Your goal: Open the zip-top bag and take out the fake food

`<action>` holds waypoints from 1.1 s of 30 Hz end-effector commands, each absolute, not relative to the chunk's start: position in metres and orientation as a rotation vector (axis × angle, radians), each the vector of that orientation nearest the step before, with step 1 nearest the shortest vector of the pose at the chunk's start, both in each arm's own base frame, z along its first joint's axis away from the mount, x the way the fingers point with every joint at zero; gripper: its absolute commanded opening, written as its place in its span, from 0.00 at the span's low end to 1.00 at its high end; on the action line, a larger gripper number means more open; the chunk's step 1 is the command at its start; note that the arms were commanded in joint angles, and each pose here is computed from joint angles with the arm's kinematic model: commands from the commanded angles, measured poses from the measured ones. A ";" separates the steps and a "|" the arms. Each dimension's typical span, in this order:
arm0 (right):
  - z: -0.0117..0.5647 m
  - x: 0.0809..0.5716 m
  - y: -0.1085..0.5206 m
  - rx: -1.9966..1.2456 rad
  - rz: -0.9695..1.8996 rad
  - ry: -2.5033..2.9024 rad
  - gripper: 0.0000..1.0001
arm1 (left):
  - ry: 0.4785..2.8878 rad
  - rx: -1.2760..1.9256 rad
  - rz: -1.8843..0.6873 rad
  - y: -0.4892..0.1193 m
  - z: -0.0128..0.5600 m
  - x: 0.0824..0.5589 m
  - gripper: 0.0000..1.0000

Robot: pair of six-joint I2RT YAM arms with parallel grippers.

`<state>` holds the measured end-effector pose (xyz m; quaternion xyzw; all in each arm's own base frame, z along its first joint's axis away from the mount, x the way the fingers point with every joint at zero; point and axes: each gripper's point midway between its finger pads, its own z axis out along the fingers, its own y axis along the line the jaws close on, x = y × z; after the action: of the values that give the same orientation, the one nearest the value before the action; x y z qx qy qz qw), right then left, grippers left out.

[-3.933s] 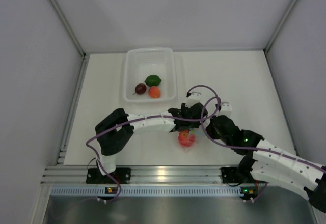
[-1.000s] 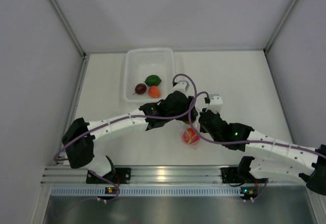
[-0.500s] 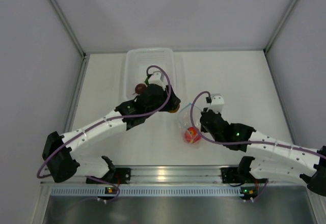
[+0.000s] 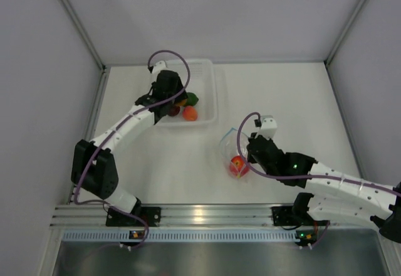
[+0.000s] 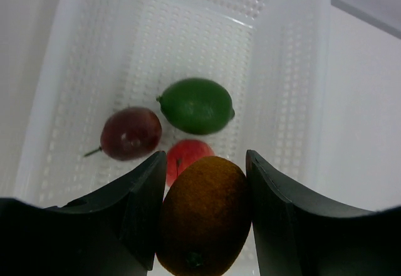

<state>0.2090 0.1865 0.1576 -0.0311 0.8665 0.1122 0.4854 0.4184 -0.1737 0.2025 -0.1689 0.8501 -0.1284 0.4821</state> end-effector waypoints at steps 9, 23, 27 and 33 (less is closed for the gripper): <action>0.162 0.210 0.195 -0.116 0.314 2.097 0.00 | 2.115 -0.446 -0.123 -0.124 0.150 0.535 0.14; 0.161 0.212 0.196 -0.129 0.296 2.099 0.00 | 2.107 -0.319 -0.173 -0.136 0.162 0.561 0.98; 0.165 0.213 0.198 -0.127 0.302 2.094 0.00 | 2.097 -0.299 -0.247 -0.144 0.180 0.550 0.98; 0.174 0.215 0.199 -0.113 0.317 2.075 0.00 | 2.087 -0.312 -0.475 -0.169 0.215 0.504 0.98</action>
<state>0.2074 0.1920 0.1520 -0.0592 0.8702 0.1101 0.4765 0.5250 -0.1498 0.1522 -0.1300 0.8810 -0.1207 0.4387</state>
